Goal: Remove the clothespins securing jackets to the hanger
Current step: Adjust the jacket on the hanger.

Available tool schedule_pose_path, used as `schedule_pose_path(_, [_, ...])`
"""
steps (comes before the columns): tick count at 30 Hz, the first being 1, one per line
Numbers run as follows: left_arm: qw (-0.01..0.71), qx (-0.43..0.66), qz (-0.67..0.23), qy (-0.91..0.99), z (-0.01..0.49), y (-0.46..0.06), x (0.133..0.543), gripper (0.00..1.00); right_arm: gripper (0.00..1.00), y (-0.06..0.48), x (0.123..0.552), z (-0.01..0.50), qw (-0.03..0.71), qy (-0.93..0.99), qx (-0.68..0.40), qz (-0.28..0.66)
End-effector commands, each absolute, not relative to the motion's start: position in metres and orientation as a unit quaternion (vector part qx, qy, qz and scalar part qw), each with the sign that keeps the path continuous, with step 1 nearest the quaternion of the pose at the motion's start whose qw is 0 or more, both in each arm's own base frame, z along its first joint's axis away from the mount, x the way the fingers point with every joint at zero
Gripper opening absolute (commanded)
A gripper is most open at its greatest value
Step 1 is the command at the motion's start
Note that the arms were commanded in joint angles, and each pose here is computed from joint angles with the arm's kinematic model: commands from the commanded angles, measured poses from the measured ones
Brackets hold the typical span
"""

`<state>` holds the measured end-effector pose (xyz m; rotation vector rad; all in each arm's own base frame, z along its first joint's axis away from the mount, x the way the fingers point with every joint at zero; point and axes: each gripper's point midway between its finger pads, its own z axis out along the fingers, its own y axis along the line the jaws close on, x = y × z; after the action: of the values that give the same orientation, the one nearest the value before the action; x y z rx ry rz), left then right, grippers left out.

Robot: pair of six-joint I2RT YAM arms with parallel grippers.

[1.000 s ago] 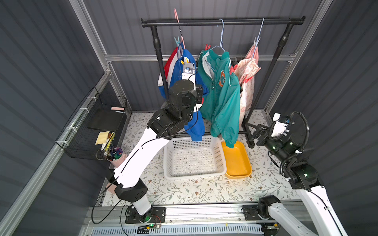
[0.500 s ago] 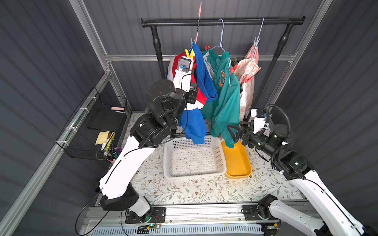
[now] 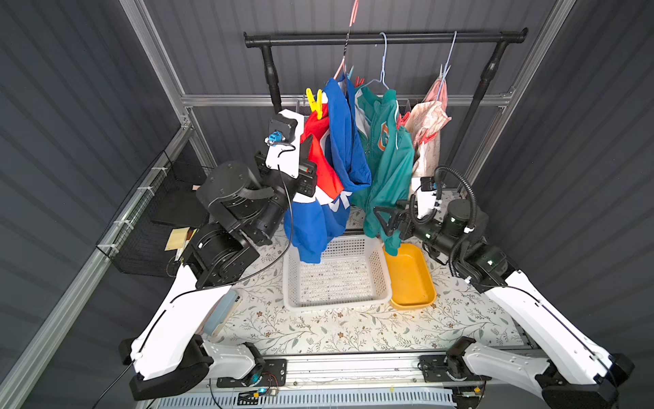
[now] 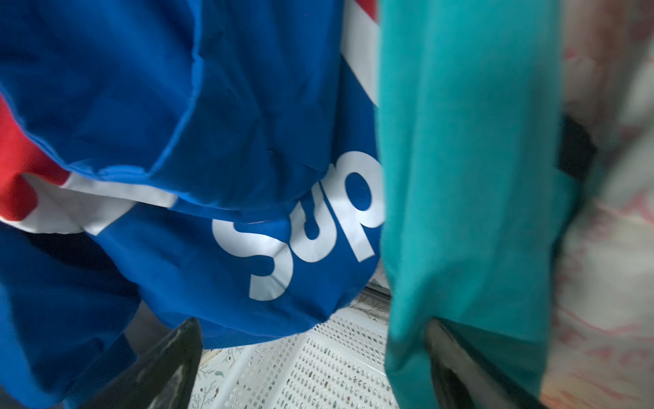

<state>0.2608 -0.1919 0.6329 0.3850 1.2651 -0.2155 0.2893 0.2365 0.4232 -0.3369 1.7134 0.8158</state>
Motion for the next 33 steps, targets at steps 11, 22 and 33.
schedule_pose_path(11, [0.843,0.175,-0.183,0.475,0.685,-0.144,0.182,0.0,0.99,0.253,0.35,0.413,0.592,0.745,-0.104,0.289])
schedule_pose_path(22, [0.842,0.206,-0.215,0.451,0.676,-0.134,0.15,0.0,0.99,0.21,0.405,0.381,0.582,0.776,-0.006,0.244])
schedule_pose_path(33, [0.835,0.234,-0.245,0.433,0.661,-0.132,0.129,0.0,0.99,0.174,0.456,0.364,0.565,0.784,0.04,0.253])
